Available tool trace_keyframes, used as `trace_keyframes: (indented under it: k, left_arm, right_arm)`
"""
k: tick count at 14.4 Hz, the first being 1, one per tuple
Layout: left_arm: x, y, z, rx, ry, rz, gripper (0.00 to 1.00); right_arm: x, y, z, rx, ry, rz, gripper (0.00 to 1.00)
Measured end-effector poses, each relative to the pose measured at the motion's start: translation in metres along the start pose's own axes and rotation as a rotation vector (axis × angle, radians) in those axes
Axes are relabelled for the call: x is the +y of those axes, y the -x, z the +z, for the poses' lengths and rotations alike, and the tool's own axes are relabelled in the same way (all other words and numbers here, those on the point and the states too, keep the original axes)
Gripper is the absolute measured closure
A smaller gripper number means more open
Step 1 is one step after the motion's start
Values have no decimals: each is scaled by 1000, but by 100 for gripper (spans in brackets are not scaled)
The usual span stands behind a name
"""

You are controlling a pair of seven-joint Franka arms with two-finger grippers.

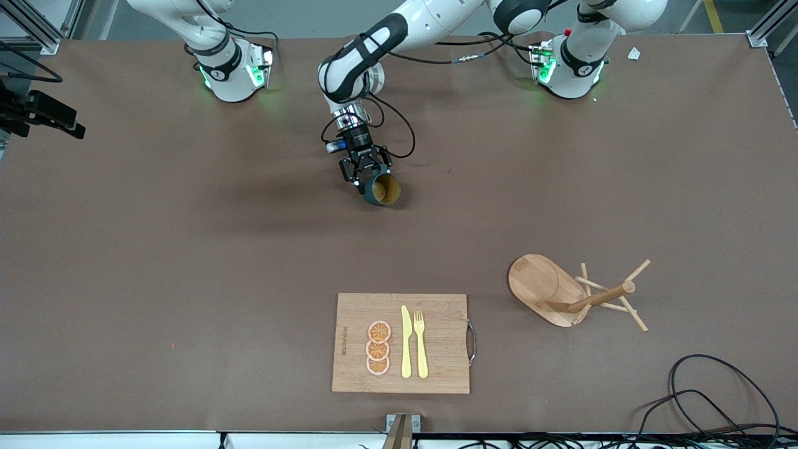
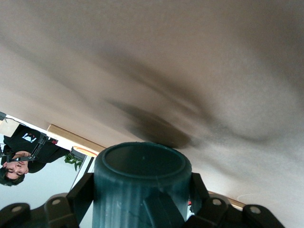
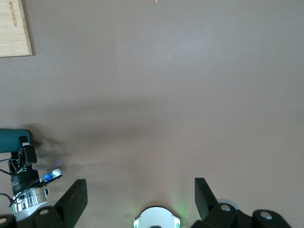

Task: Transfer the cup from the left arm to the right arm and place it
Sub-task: 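Lower the teal mug onto the table and open the left gripper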

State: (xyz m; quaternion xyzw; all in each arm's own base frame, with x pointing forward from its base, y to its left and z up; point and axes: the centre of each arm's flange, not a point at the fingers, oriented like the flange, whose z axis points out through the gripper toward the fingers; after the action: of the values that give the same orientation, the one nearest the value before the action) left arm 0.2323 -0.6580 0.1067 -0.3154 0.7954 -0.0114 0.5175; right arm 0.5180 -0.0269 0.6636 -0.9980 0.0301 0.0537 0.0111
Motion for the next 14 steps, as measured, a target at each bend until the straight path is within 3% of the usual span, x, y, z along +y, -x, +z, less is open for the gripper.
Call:
trace_keyframes:
  k: [3,5,14]
  left_arm:
    - [0,-2,-1,-1,-2,-1,14]
    - [2,-7,-2,14,-4,1,1]
    - [-3,-12,-13,39,-9,-25,0]
  right_arm:
    - [0,0,0,0,0,0,0]
    - [0,0,0,0,0,0,0]
    - [0,0,0,0,0,0,0]
